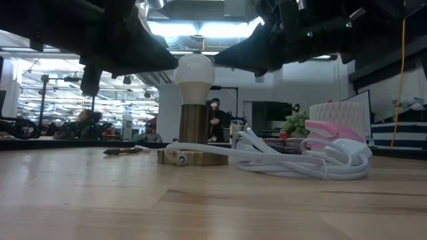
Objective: Screw lightbulb
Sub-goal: Insert the lightbulb into the gold lamp, then remove the lightbulb from the gold lamp
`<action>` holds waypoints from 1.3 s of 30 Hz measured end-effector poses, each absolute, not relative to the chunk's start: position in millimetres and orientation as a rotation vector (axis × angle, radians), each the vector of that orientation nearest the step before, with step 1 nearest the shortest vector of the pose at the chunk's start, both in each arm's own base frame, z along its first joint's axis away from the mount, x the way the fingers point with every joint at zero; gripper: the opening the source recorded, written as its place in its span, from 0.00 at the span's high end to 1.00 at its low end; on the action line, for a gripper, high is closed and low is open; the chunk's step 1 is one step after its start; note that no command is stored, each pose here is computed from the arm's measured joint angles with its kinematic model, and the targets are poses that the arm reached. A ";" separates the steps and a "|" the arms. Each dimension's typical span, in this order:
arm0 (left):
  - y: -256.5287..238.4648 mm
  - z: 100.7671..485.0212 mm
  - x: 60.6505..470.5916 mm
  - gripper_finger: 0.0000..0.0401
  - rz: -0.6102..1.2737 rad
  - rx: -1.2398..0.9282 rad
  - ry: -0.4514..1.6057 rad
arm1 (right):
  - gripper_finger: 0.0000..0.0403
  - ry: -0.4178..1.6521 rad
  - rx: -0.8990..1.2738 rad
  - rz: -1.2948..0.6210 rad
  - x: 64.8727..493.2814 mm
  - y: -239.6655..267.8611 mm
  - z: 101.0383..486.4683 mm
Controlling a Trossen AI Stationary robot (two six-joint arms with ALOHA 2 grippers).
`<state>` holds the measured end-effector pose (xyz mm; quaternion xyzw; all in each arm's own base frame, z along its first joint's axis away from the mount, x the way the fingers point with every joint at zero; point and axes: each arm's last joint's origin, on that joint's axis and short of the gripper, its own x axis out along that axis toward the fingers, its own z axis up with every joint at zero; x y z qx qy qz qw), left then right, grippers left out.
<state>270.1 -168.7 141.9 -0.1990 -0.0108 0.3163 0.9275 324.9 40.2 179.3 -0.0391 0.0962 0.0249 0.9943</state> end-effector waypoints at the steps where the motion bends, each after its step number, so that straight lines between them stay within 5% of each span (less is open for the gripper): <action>1: -168.7 141.9 270.1 1.00 0.648 -0.408 -0.022 | 0.87 0.190 -0.077 0.050 325.7 40.3 177.9; 39: -149.1 143.2 277.4 1.00 0.829 -0.331 -0.080 | 0.87 0.181 0.051 0.298 331.2 49.2 163.4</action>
